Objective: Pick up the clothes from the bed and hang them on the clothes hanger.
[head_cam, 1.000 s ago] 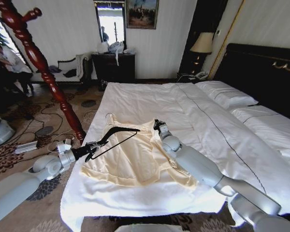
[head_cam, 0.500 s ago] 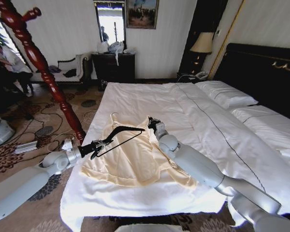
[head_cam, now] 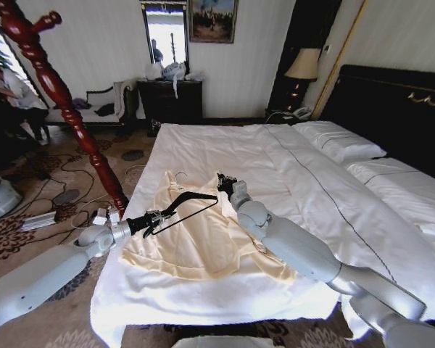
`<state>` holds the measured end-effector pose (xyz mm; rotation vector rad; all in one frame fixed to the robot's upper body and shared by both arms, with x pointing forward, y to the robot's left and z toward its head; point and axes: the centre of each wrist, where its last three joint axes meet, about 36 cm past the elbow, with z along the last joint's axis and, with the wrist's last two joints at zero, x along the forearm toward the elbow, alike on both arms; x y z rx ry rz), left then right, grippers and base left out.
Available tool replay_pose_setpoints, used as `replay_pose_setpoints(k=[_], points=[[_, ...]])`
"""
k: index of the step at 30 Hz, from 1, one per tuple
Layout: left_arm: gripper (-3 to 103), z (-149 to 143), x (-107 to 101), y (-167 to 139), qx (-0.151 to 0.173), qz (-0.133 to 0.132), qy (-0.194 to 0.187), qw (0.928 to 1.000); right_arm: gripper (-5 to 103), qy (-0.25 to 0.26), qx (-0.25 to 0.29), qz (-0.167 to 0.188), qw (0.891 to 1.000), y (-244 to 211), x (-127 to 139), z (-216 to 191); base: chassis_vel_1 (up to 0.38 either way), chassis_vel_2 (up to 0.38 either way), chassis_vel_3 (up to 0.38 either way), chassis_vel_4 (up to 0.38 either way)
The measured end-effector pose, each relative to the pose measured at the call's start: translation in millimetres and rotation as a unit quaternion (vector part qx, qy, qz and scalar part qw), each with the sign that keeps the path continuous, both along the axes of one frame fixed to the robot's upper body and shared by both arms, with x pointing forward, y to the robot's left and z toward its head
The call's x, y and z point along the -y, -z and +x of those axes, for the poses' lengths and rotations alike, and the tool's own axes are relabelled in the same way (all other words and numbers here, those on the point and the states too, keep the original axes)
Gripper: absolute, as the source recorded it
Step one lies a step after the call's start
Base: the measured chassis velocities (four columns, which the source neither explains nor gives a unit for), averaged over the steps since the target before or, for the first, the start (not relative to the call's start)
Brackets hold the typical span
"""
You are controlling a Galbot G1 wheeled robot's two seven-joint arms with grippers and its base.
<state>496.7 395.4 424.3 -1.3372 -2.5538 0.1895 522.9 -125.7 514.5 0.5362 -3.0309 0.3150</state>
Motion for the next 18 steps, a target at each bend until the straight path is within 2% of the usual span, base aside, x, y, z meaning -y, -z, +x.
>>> replay_pose_setpoints(k=[7,13,18], points=[[17,6.2,20.0,7.5,0.008,-0.015,0.020,0.9997,0,-0.014,-0.003,0.009,1.000,-5.3,-11.8,-1.3,0.000,0.000,0.000,0.000],[17,12.0,25.3,12.7,0.011,-0.023,0.017,0.9995,0,-0.023,-0.017,0.021,0.999,-8.6,-19.9,-5.6,0.000,0.000,0.000,0.000],[17,26.6,38.5,16.4,0.024,-0.045,0.012,0.9986,0,-0.022,-0.030,0.044,0.998,-12.3,-30.1,-11.2,0.000,0.000,0.000,0.000]])
